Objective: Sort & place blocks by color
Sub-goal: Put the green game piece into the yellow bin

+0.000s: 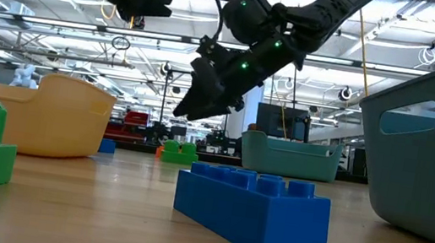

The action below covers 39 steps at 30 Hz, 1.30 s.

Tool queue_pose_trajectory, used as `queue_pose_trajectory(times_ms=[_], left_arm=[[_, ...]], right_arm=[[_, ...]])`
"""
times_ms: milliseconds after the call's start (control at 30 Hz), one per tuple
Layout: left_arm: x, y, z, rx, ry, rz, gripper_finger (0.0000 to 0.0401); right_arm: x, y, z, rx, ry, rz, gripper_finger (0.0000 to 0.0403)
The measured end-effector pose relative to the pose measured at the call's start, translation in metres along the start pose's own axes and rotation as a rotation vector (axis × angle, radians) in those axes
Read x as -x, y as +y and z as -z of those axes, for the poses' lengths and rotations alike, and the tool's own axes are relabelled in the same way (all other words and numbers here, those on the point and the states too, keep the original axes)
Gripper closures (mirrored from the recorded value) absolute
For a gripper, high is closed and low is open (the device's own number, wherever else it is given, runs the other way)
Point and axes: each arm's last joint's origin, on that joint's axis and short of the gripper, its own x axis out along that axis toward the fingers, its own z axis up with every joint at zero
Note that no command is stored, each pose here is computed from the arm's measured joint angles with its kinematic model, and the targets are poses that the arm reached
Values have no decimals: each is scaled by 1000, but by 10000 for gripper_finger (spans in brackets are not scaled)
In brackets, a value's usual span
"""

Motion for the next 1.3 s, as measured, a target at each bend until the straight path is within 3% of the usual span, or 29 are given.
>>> queue_pose_trajectory(times_ms=[233, 1300], left_arm=[[0, 0, 0, -1, -3, 0, 196], [0, 0, 0, 13, -2, 1, 197]], right_arm=[[1, 5, -3, 9, -34, -35, 138], [0, -4, 7, 35, 69, 72, 138]])
